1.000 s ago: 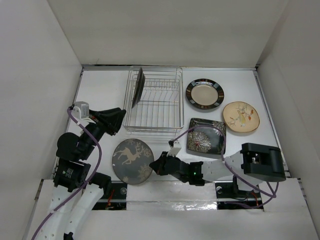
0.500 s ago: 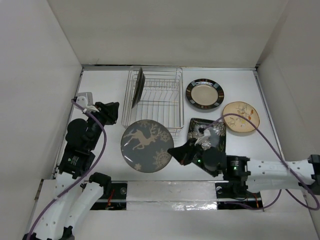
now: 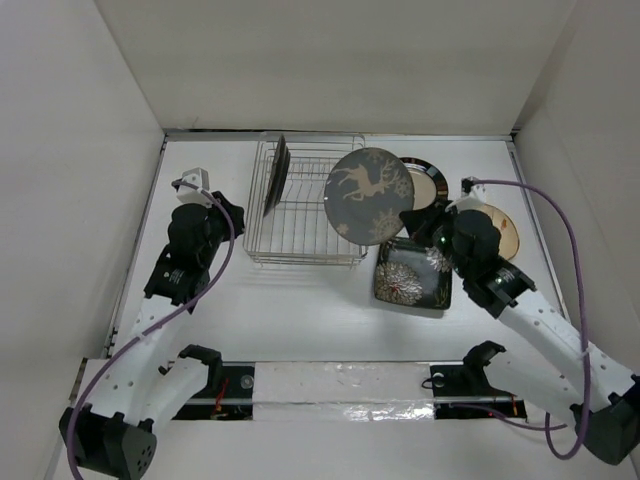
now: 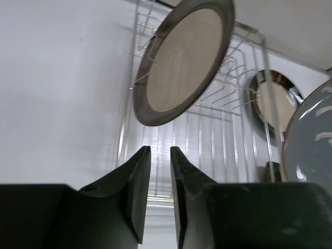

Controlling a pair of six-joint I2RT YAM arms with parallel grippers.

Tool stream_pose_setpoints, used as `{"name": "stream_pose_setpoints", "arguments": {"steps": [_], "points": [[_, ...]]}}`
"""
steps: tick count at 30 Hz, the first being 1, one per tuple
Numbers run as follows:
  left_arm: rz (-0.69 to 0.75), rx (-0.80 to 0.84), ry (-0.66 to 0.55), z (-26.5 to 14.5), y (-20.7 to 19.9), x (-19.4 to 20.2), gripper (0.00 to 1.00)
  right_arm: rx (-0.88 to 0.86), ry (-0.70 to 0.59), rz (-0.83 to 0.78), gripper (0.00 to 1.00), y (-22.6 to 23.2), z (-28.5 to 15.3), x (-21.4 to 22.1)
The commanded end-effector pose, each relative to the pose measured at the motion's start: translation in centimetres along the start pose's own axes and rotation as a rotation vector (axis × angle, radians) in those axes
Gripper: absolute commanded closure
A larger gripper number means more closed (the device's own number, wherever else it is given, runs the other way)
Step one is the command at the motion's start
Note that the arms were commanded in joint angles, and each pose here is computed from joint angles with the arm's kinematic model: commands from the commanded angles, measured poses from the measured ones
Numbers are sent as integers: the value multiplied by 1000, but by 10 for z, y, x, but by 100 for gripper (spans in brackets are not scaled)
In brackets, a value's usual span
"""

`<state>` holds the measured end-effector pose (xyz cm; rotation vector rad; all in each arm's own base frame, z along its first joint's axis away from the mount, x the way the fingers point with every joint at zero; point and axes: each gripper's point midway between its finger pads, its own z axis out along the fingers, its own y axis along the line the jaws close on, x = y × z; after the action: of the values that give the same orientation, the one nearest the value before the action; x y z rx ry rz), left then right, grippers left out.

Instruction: Load the plates into the dish rack

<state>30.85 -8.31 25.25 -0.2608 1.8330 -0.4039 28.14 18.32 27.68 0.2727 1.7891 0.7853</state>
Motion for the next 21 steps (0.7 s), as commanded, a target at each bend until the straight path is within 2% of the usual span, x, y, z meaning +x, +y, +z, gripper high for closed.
{"name": "stream_pose_setpoints", "arguments": {"steps": [1,2,4,5,7,13,14,17,19,20,21], "points": [[17,-73,-24,8,15,-16,77,-215,-210,11,100,58,-1,-88],[25,-91,-9,10,20,-13,71,-164,-205,-5,100,47,14,-87],[59,-99,39,15,24,-2,67,-84,-263,-40,100,38,23,-110],[68,-98,57,16,25,2,66,-30,-238,-62,100,28,38,-105],[85,-102,98,19,29,14,65,29,-280,-100,100,28,45,-127],[111,-63,157,18,25,28,63,243,-247,-218,100,7,87,-138],[114,-60,153,15,24,25,63,236,-258,-230,100,22,88,-146],[101,-39,64,-5,21,9,63,328,-241,-284,100,19,101,-144],[87,-32,34,-10,20,6,64,390,-241,-306,100,14,109,-145],[83,-27,22,-12,20,5,64,443,-201,-329,100,2,119,-135],[81,-24,20,-14,20,6,66,445,-216,-322,100,13,121,-142]]}}
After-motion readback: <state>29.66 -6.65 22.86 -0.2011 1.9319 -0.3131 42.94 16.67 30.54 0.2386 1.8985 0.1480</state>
